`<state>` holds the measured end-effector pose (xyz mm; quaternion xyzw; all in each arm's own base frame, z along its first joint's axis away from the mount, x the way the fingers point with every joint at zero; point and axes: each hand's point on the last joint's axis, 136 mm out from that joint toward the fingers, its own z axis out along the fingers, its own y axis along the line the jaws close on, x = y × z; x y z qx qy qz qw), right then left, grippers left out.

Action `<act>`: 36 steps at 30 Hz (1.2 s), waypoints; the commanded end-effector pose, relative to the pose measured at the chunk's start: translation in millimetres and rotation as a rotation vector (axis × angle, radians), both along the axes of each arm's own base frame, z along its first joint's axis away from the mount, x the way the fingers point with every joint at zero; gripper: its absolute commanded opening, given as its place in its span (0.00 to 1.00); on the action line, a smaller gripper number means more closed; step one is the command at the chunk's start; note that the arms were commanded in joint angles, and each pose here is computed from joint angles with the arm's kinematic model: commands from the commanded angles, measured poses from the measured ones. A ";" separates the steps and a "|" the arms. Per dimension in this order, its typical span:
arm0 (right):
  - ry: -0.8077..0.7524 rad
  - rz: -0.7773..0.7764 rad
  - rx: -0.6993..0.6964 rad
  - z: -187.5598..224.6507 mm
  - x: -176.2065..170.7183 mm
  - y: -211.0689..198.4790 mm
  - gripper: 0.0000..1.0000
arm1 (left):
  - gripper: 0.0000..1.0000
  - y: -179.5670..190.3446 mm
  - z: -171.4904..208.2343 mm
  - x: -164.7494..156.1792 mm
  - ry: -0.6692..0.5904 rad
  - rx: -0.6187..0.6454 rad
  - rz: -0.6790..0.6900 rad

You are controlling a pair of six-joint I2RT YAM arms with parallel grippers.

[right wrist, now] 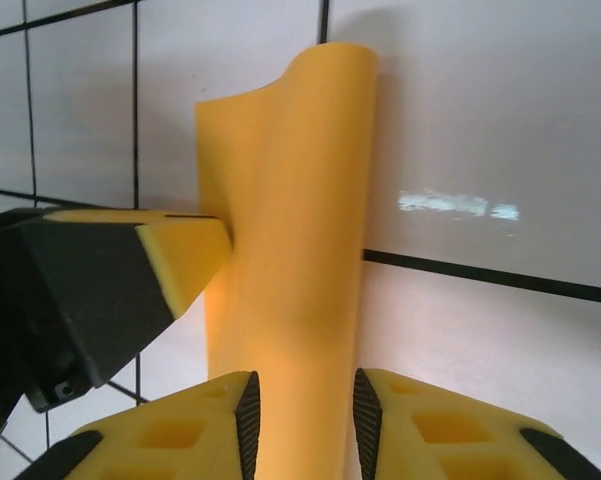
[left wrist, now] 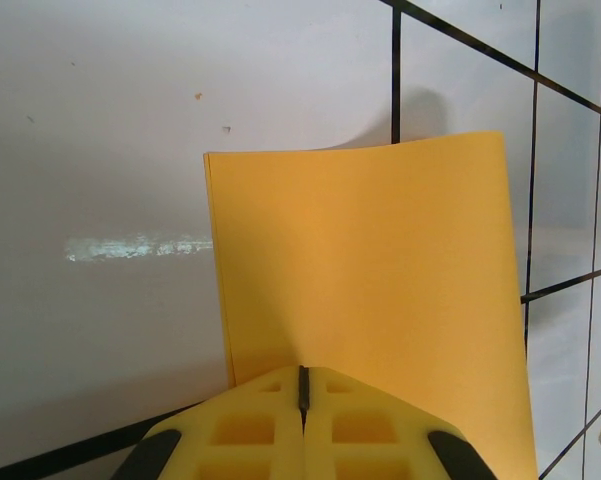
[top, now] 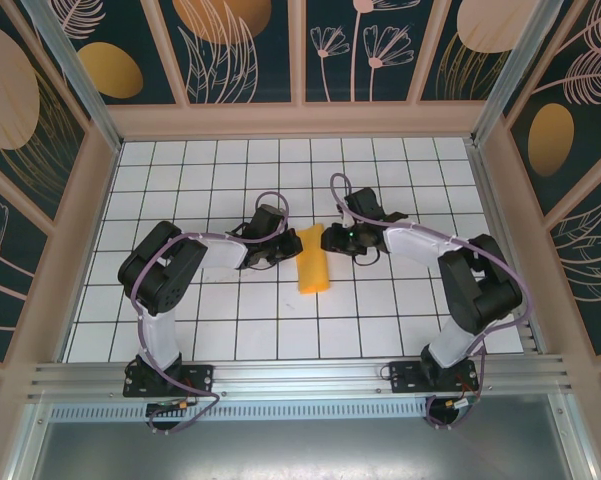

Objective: Fold a paper plane with a square sheet of paper (pick it up from the middle)
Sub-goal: Hold the square sheet of paper at the center of the table.

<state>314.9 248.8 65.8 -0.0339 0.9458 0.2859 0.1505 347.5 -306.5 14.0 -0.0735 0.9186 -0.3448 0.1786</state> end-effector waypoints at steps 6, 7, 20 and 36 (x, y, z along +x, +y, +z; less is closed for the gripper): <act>0.044 0.123 0.148 1.3 -14.7 30.5 0.26 | 0.07 24.8 -51.9 -19.9 0.107 0.161 0.019; 0.049 0.124 0.149 -0.7 -15.8 30.1 0.26 | 0.07 25.1 -51.9 -19.9 0.107 0.162 0.021; 0.129 0.122 0.164 -30.4 -30.7 22.5 0.25 | 0.06 30.2 -53.1 -19.3 0.103 0.192 0.027; 0.188 0.084 0.089 -60.6 -41.2 5.0 0.25 | 0.05 39.0 -55.1 -19.1 0.096 0.238 0.044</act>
